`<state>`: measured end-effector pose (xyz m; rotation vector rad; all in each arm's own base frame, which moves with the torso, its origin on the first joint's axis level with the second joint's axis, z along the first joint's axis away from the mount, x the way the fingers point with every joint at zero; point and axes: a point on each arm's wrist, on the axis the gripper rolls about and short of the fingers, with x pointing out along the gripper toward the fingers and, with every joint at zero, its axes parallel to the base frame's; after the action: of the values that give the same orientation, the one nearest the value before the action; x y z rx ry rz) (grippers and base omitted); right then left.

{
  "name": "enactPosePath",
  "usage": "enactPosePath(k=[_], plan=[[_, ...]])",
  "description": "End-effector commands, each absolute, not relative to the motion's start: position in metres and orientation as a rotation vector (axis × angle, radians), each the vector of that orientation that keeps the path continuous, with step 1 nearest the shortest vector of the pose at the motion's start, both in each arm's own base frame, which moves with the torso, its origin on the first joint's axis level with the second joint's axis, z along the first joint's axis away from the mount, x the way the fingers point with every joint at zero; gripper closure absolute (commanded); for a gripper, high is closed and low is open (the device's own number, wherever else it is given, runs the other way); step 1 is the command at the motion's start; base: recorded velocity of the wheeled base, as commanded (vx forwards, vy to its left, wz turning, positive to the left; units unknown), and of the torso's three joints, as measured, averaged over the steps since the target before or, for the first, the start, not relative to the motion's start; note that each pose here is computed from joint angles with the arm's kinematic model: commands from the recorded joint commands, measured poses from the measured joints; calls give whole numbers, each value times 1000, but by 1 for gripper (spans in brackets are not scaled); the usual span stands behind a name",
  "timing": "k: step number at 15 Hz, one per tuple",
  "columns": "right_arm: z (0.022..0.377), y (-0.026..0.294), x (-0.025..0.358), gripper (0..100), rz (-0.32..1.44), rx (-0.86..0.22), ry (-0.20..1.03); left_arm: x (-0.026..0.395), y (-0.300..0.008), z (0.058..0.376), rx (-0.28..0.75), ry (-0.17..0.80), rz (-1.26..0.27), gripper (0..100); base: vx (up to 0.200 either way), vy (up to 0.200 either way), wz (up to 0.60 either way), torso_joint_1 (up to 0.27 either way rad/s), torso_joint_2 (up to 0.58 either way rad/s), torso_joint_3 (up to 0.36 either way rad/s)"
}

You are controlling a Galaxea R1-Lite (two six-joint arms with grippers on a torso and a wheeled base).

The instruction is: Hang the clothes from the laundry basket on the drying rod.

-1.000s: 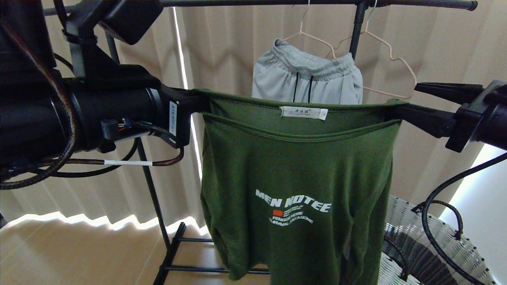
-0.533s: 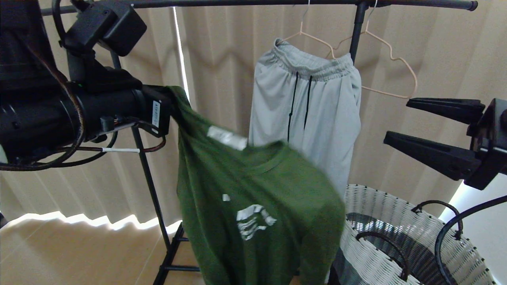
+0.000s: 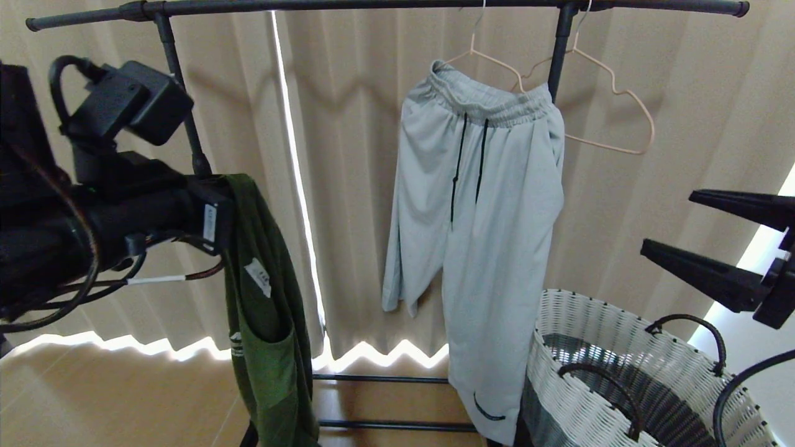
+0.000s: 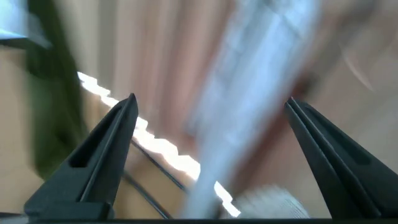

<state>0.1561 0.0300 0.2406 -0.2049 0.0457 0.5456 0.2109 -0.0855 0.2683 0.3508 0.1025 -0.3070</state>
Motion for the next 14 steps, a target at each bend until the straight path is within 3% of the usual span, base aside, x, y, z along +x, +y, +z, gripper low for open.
enactPosePath(k=[1,5,8,11,14], plan=[[212,9,133,0,416,-260,92,163,-50,257,280,99,-213,100,0,0,0,0,0,0],[174,-5,113,0,292,-258,74,94,-6,216,180,101,-6,100,0,0,0,0,0,0],[154,-3,100,0,286,-152,61,59,-2,187,148,83,-26,100,0,0,0,0,0,0],[153,-2,90,0,284,-43,48,51,-2,190,152,46,-22,100,0,0,0,11,-41,-22],[153,-2,90,0,281,-60,46,50,-2,190,155,42,-29,100,0,0,0,59,-243,-235]])
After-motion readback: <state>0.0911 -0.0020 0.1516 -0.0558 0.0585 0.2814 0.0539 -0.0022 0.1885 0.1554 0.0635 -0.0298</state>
